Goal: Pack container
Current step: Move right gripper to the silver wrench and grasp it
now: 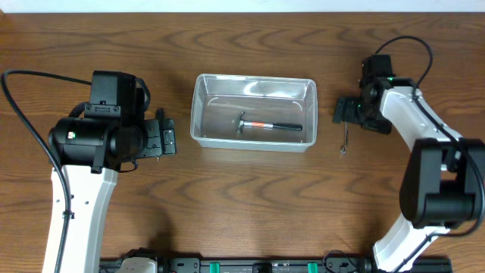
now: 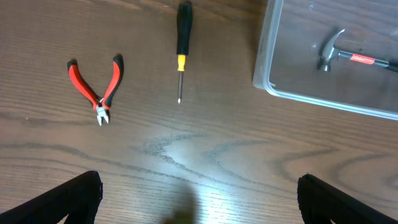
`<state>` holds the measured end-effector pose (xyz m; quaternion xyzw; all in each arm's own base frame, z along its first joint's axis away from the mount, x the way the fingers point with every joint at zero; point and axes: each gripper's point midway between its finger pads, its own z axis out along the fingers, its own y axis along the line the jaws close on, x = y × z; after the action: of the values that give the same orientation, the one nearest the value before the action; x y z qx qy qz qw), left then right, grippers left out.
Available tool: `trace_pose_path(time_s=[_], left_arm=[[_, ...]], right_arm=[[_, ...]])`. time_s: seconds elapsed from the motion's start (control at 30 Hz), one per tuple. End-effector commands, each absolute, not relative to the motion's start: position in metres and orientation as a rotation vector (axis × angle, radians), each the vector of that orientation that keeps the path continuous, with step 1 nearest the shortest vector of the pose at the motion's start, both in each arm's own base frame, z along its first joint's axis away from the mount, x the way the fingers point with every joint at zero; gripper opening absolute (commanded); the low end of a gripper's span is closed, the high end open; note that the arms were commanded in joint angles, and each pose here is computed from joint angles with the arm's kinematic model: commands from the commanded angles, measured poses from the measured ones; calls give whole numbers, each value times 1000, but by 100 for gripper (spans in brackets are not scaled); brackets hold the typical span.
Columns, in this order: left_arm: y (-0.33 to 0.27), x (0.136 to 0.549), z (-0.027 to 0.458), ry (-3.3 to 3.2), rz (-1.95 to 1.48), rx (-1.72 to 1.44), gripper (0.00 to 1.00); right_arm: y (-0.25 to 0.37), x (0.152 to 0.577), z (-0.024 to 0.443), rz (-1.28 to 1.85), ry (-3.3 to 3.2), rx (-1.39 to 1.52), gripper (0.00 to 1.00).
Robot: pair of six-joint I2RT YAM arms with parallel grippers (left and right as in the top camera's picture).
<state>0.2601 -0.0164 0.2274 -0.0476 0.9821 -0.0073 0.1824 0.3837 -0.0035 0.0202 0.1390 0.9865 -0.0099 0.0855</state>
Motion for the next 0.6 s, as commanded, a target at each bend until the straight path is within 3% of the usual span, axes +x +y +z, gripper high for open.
trace_pose_path(time_s=[0.0, 0.57], left_arm=[[-13, 261, 234, 2752, -10, -159, 98], [-13, 258, 233, 2767, -7, -159, 98]], right_arm=[[-4, 380, 4, -53, 2987, 373, 99], [-3, 386, -21, -47, 2996, 364, 99]])
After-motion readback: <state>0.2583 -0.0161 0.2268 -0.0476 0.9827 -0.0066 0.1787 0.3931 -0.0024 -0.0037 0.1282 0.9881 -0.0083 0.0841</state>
